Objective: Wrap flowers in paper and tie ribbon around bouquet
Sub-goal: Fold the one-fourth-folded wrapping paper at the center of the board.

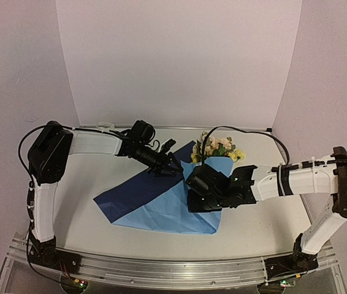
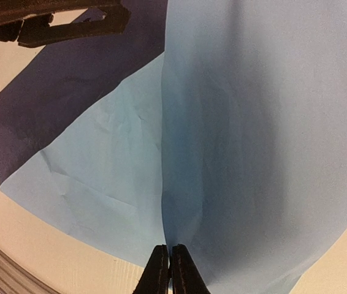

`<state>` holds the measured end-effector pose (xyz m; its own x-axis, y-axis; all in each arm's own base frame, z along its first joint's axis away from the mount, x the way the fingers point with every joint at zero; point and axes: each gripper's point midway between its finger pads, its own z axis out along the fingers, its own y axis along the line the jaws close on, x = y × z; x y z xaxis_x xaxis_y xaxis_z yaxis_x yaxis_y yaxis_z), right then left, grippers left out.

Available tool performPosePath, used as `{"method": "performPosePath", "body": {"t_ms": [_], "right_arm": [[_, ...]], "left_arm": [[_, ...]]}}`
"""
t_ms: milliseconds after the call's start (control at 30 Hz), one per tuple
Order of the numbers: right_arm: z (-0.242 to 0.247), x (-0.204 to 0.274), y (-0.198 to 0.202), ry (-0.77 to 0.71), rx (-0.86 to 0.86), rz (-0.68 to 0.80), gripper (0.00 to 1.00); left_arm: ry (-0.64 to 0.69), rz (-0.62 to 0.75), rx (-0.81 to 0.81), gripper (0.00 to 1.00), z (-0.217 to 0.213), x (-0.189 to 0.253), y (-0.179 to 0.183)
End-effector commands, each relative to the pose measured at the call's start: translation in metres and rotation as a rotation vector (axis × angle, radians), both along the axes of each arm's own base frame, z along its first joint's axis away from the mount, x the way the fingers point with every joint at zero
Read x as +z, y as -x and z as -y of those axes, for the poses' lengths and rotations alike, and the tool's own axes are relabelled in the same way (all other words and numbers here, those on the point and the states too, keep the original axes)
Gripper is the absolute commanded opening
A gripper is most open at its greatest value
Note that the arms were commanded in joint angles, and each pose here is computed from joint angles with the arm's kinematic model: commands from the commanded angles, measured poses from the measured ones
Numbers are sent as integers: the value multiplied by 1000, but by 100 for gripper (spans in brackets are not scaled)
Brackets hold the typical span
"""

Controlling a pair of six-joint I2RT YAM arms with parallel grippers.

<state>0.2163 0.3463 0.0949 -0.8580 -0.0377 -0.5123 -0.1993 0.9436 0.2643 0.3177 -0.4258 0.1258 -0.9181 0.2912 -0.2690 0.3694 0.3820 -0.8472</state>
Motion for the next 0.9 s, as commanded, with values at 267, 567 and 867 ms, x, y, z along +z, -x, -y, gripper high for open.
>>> {"method": "performPosePath", "body": {"t_ms": [267, 567, 867], "right_arm": [[1, 14, 8, -42, 80, 38, 4], [-2, 13, 7, -39, 83, 38, 4], [0, 15, 6, -38, 73, 47, 4]], "left_arm": [[70, 66, -61, 52, 15, 13, -24], [16, 55, -29, 47, 18, -8, -36], [-84, 58, 38, 45, 11, -31, -47]]}}
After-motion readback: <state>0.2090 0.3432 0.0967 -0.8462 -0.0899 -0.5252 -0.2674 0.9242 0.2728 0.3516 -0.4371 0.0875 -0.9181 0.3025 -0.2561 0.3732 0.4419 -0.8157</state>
